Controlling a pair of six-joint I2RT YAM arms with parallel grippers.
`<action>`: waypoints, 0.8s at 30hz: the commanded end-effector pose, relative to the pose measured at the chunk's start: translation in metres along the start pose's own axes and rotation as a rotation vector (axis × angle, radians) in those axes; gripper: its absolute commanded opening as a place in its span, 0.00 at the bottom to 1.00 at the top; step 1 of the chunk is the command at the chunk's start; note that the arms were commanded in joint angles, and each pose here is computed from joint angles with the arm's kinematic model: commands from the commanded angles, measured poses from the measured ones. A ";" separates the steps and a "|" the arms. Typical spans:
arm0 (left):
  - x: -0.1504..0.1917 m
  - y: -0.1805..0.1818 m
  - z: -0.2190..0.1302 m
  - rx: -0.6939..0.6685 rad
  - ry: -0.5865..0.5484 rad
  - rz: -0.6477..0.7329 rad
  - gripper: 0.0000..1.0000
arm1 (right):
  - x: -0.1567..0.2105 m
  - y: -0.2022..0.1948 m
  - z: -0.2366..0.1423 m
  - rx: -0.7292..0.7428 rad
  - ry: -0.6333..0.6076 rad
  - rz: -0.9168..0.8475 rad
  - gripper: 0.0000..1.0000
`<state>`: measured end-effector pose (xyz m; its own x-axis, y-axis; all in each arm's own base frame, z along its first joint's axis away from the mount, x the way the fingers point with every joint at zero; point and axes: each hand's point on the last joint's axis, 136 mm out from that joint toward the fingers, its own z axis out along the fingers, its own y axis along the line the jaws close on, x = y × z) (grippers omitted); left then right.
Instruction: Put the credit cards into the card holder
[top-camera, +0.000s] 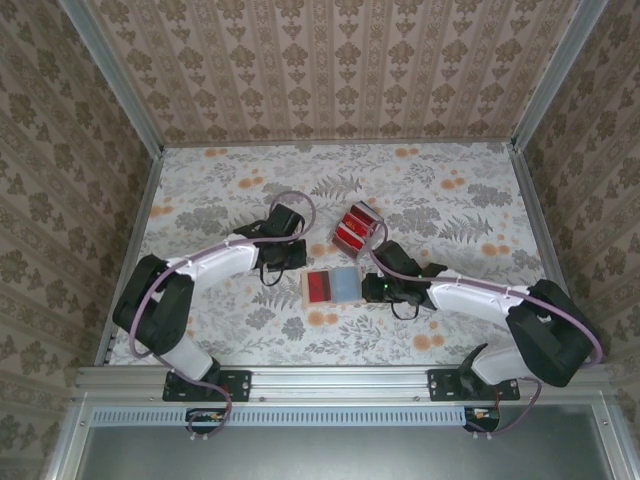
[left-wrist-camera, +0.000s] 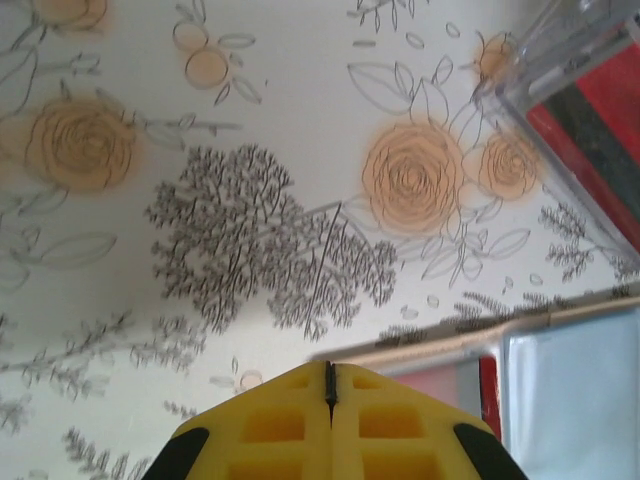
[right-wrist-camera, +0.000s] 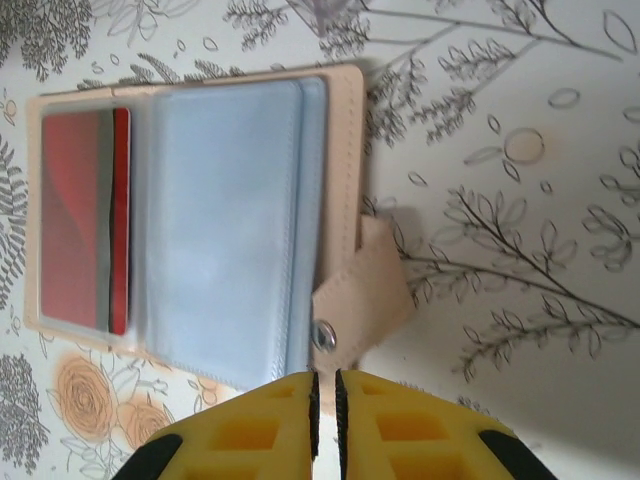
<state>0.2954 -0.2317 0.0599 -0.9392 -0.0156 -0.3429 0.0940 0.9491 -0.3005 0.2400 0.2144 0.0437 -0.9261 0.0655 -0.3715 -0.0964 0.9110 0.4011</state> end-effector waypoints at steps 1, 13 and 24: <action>-0.008 -0.005 0.007 0.009 0.027 0.042 0.06 | 0.009 0.001 -0.005 -0.027 0.018 0.026 0.17; 0.005 -0.011 0.038 0.051 0.148 0.041 0.05 | 0.014 0.003 0.012 -0.020 0.039 0.015 0.20; 0.055 0.025 0.029 0.000 0.192 -0.029 0.04 | -0.010 0.016 0.039 -0.031 0.011 0.013 0.20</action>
<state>0.2777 -0.2363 0.0193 -0.9712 0.0423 -0.2344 0.1218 0.9340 -0.3359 0.2439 0.2277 0.0158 -0.9470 0.0519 -0.3169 -0.0799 0.9177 0.3891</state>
